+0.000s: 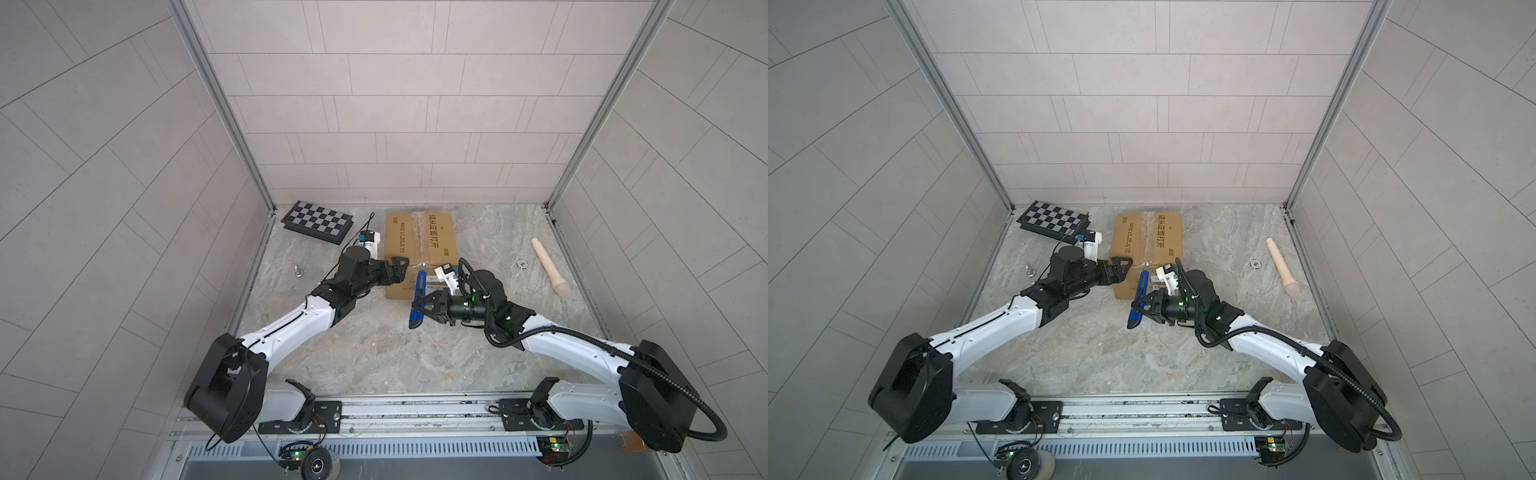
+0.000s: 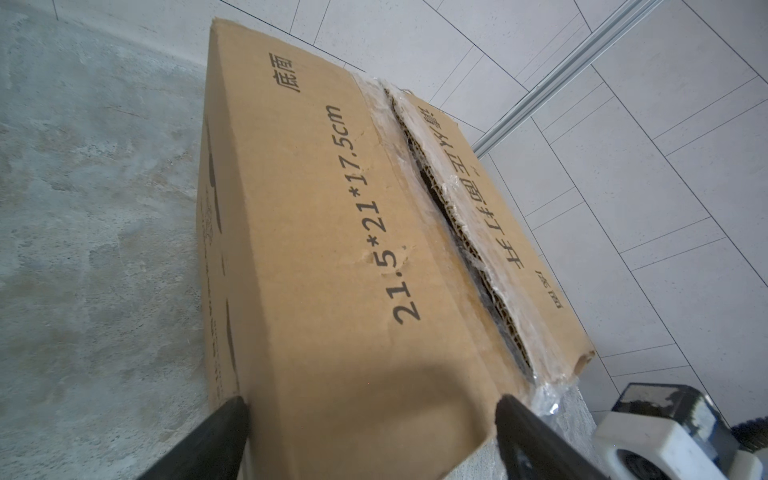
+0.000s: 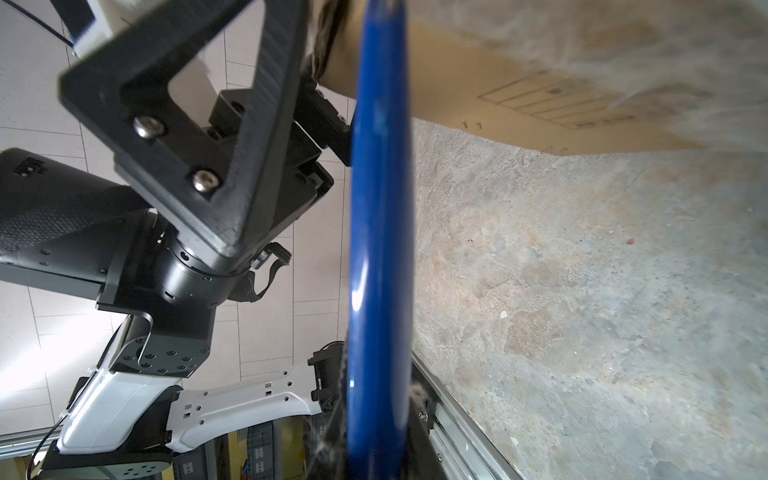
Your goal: Unpack the express box
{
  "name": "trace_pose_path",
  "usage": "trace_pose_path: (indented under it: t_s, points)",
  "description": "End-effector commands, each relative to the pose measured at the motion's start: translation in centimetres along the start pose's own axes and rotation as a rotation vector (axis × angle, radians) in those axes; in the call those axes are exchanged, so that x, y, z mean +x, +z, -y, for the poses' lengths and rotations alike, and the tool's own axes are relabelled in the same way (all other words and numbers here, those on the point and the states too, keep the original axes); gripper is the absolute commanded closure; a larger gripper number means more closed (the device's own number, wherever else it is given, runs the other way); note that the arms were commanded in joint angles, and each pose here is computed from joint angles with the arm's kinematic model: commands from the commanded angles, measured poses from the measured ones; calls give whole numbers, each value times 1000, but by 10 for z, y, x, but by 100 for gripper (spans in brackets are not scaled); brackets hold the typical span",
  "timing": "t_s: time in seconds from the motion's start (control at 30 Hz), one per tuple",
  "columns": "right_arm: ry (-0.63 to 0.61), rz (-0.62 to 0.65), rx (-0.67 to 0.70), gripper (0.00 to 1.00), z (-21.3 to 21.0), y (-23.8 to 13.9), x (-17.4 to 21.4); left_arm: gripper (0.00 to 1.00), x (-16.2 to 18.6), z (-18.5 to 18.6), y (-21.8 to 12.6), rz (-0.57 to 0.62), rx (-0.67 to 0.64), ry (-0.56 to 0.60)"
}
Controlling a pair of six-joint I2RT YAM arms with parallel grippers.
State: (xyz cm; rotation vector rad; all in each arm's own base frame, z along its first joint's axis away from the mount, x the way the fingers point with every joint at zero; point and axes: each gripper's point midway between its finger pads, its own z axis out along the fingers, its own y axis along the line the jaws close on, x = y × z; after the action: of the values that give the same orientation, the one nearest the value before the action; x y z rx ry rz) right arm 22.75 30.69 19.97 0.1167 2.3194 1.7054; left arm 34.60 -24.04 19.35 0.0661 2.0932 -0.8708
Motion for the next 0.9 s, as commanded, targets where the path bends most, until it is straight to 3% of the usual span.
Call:
trace_pose_path:
  t_s: [0.0, 0.23, 0.67, 0.87]
  points:
    - [-148, -20, -148, 100, -58, -8, 4, 5, 11, 23, -1, -31, 93, 5]
    - [-190, 6, -136, 100, -73, -24, 5, 5, 21, 12, 6, -52, 61, 4]
    - [-117, -44, -120, 100, -37, 2, 9, 4, 6, 31, -9, -2, 112, 3]
    - [-154, -29, -167, 100, -66, -12, 6, 5, 15, 21, -4, -17, 86, 0]
